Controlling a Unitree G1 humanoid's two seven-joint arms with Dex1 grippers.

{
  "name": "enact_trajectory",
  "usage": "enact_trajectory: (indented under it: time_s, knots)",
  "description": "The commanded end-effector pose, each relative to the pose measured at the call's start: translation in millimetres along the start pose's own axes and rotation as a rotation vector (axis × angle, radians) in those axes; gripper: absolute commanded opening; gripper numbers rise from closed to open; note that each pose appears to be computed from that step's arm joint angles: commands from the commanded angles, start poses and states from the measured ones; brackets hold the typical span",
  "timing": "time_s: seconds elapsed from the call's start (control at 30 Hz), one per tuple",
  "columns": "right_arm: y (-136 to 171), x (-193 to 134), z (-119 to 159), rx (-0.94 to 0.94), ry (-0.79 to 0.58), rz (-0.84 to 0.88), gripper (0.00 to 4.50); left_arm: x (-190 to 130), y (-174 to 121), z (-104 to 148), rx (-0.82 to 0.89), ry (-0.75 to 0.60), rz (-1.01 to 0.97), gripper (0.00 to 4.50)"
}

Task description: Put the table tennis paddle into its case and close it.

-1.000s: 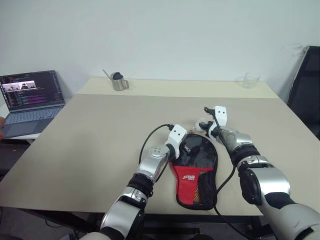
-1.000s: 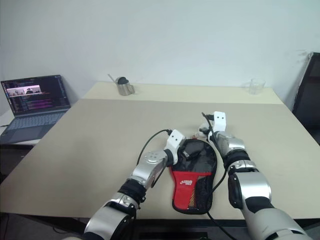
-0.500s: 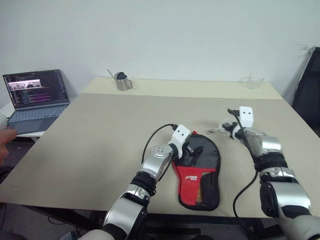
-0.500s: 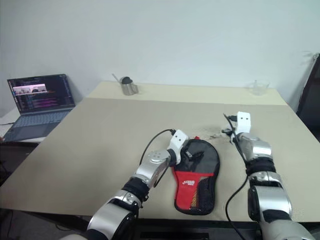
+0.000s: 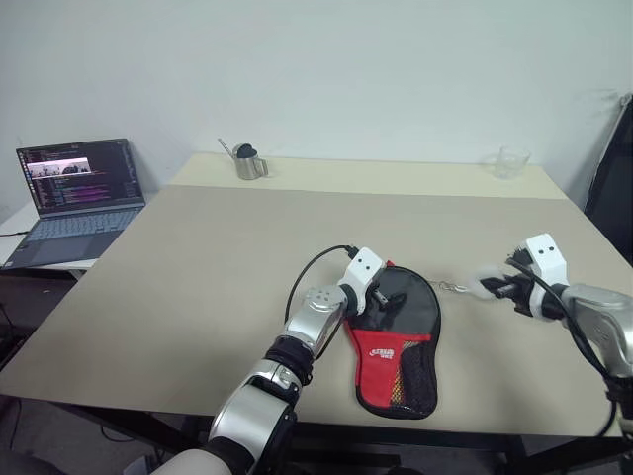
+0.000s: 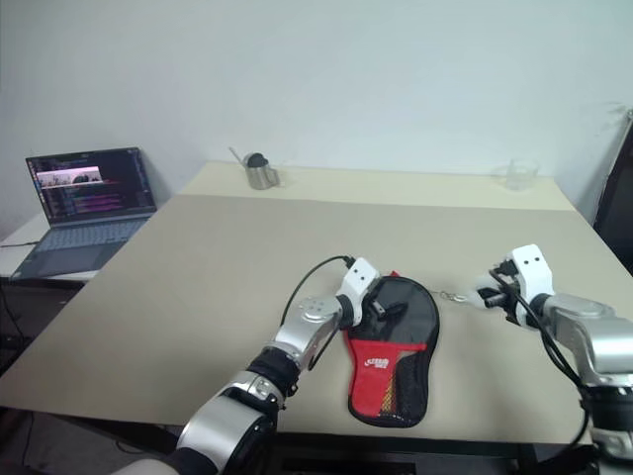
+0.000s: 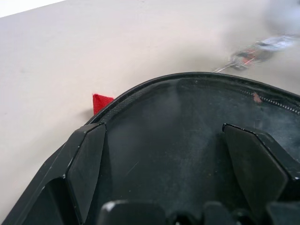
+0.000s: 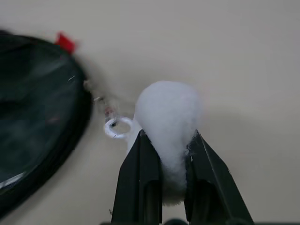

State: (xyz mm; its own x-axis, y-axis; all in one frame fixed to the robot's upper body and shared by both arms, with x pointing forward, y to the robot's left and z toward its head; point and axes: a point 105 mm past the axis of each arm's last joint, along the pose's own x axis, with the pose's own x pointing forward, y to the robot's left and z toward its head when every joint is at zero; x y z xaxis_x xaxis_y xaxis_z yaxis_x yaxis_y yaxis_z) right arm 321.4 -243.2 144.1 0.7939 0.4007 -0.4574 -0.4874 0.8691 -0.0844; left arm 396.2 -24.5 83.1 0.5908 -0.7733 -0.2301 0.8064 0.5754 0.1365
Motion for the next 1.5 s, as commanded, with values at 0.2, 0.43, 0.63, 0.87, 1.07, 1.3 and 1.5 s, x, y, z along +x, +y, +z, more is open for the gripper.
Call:
enact_trajectory:
  time_s: [0.2,0.43,0.63,0.87,1.07,1.3,1.5]
  knots:
    - [29.3,-23.8,-6.9,-0.176,0.023,0.13,0.18,2.2,-11.5,-30.3,-0.015,0.109,-0.036,4.35]
    - [54.4,-42.6,-24.7,-0.292,0.062,0.288,0.18,5.2,-16.5,-31.4,0.0,0.124,-0.054,4.35]
    - [76.1,-58.7,-43.1,-0.297,0.12,0.436,0.18,7.7,-18.8,-30.0,0.006,0.127,-0.06,4.35]
    - [90.7,-63.9,-56.9,-0.279,0.156,0.506,0.18,9.1,-20.5,-32.1,0.012,0.142,-0.061,4.35]
    - [109.1,-73.6,-69.6,-0.262,0.199,0.58,0.18,10.3,-22.8,-34.4,0.017,0.153,-0.066,4.35]
    - [125.8,-90.5,-88.5,-0.248,0.272,0.676,0.18,13.2,-26.7,-35.7,0.027,0.167,-0.072,4.35]
    - [146.9,-104.1,-104.5,-0.243,0.318,0.779,0.17,15.2,-32.6,-36.5,0.034,0.169,-0.093,4.35]
